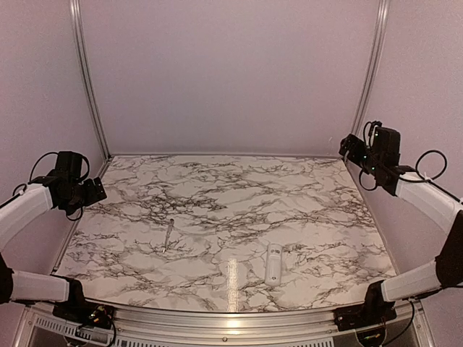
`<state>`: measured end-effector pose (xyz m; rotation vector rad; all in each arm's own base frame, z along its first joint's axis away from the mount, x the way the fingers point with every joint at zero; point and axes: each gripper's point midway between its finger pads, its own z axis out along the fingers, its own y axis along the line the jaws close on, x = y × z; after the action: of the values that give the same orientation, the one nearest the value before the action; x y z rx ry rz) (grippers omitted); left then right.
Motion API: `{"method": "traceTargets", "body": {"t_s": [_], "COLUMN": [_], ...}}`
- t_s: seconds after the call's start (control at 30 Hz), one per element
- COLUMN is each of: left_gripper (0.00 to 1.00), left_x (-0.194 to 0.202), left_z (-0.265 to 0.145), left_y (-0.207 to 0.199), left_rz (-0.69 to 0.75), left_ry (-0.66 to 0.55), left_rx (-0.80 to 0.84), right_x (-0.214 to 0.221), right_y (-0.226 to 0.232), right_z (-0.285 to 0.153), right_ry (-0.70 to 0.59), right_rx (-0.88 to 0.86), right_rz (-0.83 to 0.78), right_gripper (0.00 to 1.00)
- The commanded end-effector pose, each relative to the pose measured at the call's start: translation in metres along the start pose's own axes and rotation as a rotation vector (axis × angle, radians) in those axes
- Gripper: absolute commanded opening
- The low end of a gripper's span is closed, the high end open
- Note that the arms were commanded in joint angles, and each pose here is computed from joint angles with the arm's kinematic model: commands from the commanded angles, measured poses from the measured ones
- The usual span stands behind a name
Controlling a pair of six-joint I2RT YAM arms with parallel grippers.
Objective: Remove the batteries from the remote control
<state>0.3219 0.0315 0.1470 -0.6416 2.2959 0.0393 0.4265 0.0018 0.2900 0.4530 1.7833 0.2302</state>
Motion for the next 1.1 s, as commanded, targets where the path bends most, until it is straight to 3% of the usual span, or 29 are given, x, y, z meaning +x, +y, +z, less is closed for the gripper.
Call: {"method": "traceTargets", "body": {"t_s": [0.0,0.17,0.4,0.67,1.07], "left_gripper": [0.99,0.99,0.99,0.99,0.99], "left_x": [-0.013,-0.010,-0.027,-0.019,-0.011], "left_z": [-0.022,-0.030,-0.047,-0.047,-0.047], "left_y": [-0.012,-0.022,-0.015,-0.021,-0.036], "left_rz": [0.078,0.102,0.073,0.102,0.118], "left_ry": [-0.008,-0.012,-0.137,-0.095,-0.074], "left_rx": [0.075,0.150,0.141,0.178,0.252], "right_x": [0.055,0.077,0.092,0.121,0.200], "right_y": [-0.017,-0.022,-0.007,0.016,0.040], "right_z": [-0.002,-0.003,-0.017,-0.046,-0.090], "right_ry": [0.201,0.307,0.406,0.587,0.917], "right_rx": [0.037,0.072,0.146,0.217,0.227], "right_rz": [0.076,0.108,0.050,-0.033,-0.111], "right_gripper": [0.99,0.98,0.98,0.99,0.99]}}
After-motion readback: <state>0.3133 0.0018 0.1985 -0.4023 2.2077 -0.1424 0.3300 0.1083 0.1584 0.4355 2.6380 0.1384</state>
